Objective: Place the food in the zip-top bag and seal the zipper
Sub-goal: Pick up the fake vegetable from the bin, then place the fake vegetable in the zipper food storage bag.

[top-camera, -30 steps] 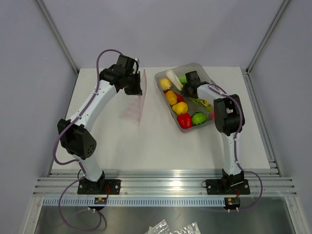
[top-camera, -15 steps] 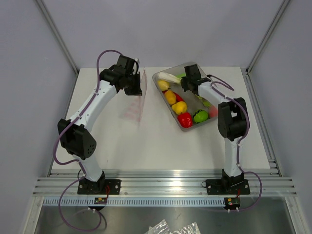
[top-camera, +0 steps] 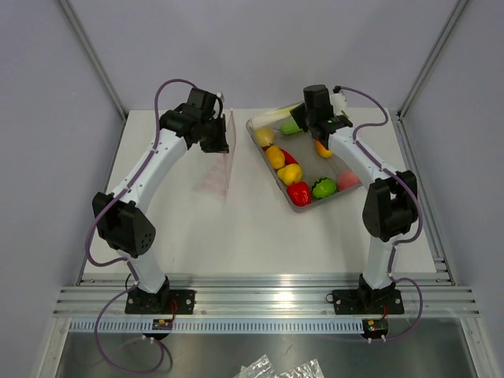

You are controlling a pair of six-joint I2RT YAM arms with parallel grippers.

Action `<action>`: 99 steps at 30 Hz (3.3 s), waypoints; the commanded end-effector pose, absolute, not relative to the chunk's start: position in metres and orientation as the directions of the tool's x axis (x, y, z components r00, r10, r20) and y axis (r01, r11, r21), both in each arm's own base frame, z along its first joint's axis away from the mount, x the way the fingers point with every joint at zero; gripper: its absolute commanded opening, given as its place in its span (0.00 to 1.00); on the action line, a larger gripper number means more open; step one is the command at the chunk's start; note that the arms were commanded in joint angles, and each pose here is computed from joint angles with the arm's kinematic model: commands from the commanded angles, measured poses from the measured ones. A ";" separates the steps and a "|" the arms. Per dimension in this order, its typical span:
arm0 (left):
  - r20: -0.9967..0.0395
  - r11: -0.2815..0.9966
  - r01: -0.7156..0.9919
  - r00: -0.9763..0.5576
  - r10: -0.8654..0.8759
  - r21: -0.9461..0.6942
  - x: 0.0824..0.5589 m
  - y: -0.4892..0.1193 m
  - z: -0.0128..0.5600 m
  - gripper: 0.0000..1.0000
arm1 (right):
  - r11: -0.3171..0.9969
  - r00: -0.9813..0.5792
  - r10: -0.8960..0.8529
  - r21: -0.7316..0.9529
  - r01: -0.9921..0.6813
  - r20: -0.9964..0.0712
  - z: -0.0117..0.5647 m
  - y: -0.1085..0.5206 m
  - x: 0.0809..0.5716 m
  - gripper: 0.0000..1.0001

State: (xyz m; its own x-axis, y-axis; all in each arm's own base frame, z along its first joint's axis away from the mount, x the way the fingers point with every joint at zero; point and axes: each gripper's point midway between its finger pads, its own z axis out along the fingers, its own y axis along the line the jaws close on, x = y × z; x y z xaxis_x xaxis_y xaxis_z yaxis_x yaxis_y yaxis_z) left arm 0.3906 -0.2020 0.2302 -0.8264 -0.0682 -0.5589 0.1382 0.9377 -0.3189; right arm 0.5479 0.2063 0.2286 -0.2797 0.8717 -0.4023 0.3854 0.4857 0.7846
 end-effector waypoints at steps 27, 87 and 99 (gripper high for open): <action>-0.503 0.837 0.255 -0.864 -0.027 -0.483 0.406 -0.293 0.241 0.00 | 0.742 -0.302 0.600 0.657 -0.136 -0.741 0.398 0.193 0.394 0.00; -0.529 0.745 0.319 -0.847 -0.054 -0.586 0.384 -0.305 0.283 0.00 | 0.889 -0.358 0.443 0.456 0.052 -0.822 0.295 0.275 0.433 0.00; -0.534 0.737 0.322 -0.843 -0.061 -0.594 0.393 -0.304 0.287 0.00 | 0.808 -0.382 0.546 0.589 0.006 -0.745 0.291 0.291 0.402 0.00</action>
